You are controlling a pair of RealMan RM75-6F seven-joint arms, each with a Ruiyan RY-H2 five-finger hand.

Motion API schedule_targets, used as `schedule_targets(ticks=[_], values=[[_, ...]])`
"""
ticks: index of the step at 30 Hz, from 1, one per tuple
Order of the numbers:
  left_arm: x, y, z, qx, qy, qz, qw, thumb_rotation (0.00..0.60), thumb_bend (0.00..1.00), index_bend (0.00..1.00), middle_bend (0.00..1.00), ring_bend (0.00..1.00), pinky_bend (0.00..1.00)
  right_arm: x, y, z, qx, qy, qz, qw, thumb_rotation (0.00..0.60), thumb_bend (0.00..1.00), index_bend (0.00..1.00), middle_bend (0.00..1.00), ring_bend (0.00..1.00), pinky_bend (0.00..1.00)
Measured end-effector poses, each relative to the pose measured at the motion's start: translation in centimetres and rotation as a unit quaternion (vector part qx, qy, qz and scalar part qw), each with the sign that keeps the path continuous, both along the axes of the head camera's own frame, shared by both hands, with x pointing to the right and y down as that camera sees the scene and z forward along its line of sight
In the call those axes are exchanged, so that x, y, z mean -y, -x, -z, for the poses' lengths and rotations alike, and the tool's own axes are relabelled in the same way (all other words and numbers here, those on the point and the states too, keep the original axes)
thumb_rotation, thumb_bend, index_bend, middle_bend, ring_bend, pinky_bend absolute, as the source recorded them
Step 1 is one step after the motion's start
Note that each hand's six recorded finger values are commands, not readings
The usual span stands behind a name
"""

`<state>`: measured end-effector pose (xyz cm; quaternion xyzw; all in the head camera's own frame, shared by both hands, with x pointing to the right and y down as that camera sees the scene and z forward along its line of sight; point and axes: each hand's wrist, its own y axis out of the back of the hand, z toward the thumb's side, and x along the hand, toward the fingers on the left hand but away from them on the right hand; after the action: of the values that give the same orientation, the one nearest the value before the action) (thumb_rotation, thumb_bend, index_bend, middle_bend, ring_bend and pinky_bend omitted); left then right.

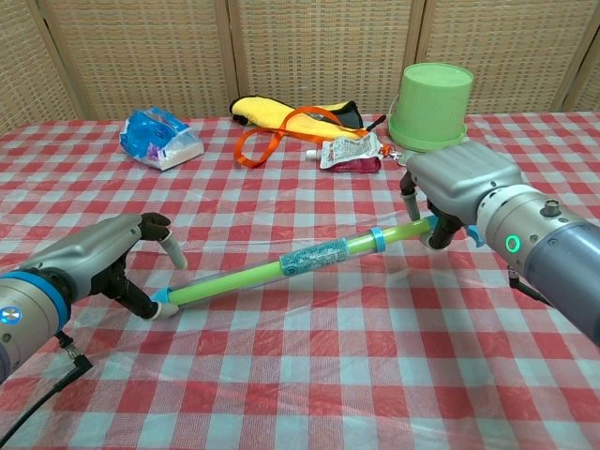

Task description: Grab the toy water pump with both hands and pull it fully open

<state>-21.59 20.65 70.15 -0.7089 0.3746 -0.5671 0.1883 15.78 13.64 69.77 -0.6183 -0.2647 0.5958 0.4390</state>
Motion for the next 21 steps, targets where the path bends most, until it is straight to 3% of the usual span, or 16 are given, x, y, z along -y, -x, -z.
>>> schedule_targets(ticks=[12, 21], values=[[-0.4, -1.3, -1.3, 0.002, 0.001, 0.012, 0.9999, 0.600, 0.25, 0.45, 0.00, 0.00, 0.00, -0.1, -0.1, 0.1, 0.002, 0.004, 0.000, 1.0000, 0.600, 0.59, 0.67, 1.00, 0.91, 0.59], [-0.2, -1.7, -1.5, 0.008, -0.010, 0.015, 0.9998, 0.600, 0.48, 0.51, 0.00, 0.00, 0.00, -0.3, 0.0, 0.1, 0.004, 0.005, 0.003, 1.0000, 0.600, 0.59, 0.67, 1.00, 0.91, 0.59]])
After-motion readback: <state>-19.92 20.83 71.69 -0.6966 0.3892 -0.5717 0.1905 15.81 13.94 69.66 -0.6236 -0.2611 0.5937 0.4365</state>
